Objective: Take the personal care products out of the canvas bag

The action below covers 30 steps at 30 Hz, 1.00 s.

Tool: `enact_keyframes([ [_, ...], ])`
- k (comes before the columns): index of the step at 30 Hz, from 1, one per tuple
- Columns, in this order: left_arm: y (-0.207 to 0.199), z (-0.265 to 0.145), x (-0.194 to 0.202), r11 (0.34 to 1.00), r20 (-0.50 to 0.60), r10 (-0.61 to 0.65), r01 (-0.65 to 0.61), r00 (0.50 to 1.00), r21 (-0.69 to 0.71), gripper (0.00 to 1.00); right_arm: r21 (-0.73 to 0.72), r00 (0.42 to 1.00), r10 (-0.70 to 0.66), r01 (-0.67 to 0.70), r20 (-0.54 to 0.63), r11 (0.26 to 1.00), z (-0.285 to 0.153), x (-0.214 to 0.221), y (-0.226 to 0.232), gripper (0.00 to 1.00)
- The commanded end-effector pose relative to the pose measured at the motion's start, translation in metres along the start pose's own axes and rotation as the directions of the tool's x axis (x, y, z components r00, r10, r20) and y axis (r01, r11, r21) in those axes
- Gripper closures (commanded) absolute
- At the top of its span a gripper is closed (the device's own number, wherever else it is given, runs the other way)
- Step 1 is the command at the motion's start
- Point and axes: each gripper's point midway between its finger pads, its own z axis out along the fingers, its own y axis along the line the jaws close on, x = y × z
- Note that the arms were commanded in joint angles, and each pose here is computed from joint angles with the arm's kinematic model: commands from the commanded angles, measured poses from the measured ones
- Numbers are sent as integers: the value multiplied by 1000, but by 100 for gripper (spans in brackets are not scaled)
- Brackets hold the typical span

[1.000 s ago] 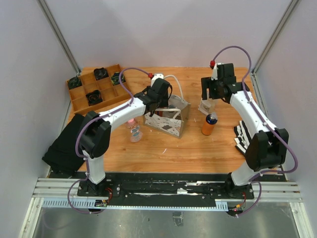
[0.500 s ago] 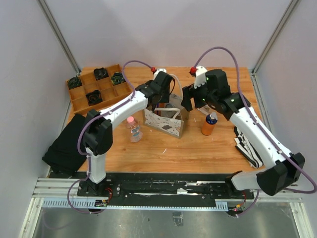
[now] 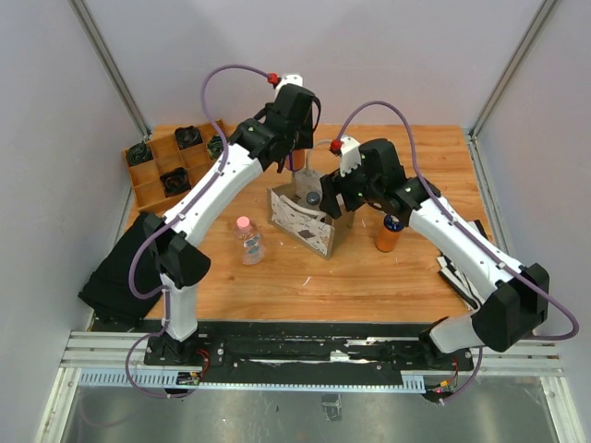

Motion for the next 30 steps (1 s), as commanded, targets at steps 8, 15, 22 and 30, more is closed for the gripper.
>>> enact_keyframes([
  [8,47,-83,-111,993,262,-113,118,959,-4,100,-14,997,-48,49,56,999,38,-20,3,20],
  [15,81,-77,-100,988,228,-117,136,967,-69,100,-35,998,-42,43,37,998,61,-24,7,18],
  [22,101,-61,-55,984,170,-130,147,977,-97,100,-41,998,-63,64,10,997,79,-22,15,18],
  [30,113,-56,-2,981,118,-149,161,982,-104,100,41,993,-98,101,-62,994,90,-6,8,18],
])
